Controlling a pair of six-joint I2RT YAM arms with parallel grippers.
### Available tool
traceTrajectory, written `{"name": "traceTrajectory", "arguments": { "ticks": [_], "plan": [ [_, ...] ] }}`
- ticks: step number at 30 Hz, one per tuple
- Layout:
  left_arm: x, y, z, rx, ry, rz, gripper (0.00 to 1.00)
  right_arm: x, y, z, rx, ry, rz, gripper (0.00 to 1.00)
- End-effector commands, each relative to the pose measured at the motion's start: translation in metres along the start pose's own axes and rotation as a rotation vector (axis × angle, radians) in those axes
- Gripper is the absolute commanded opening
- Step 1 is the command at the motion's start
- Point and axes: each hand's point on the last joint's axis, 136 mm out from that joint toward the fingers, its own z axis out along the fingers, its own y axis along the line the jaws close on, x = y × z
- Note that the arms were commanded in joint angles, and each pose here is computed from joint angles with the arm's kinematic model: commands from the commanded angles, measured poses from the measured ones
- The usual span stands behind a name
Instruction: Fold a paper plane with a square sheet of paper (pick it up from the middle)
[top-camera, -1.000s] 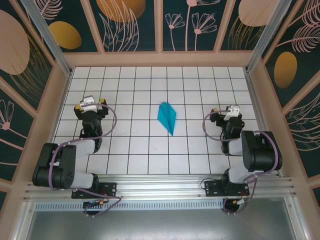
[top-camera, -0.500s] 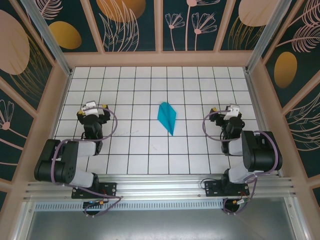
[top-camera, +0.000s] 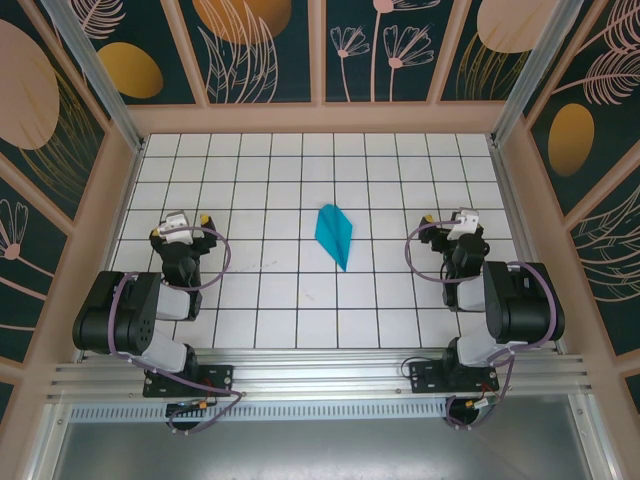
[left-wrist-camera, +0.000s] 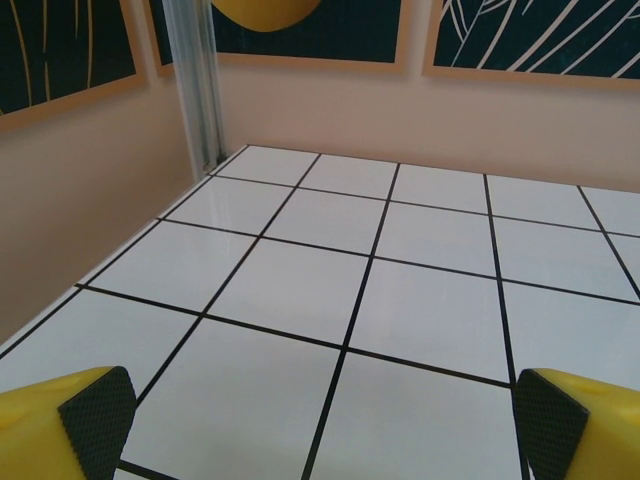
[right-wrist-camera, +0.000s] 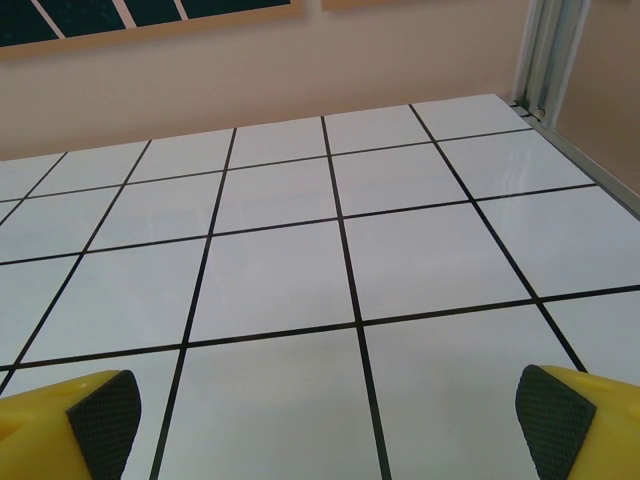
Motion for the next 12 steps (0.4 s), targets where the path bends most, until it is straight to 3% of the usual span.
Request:
{"name": "traceTrajectory", "arguments": {
  "ticks": [1, 12],
  "plan": [
    [-0.0174, 0.0023, 0.0026, -0.011, -0.062, -0.039, 0.99, -0.0134, 0.0026, 0.0008, -0.021, -0.052, 0.007, 0.99],
    [-0.0173, 0.0023, 0.0026, -0.011, -0.062, -0.038, 0.99, -0.0141, 0.0029, 0.0009, -0.021, -0.054, 0.007, 0.99]
  ]
}}
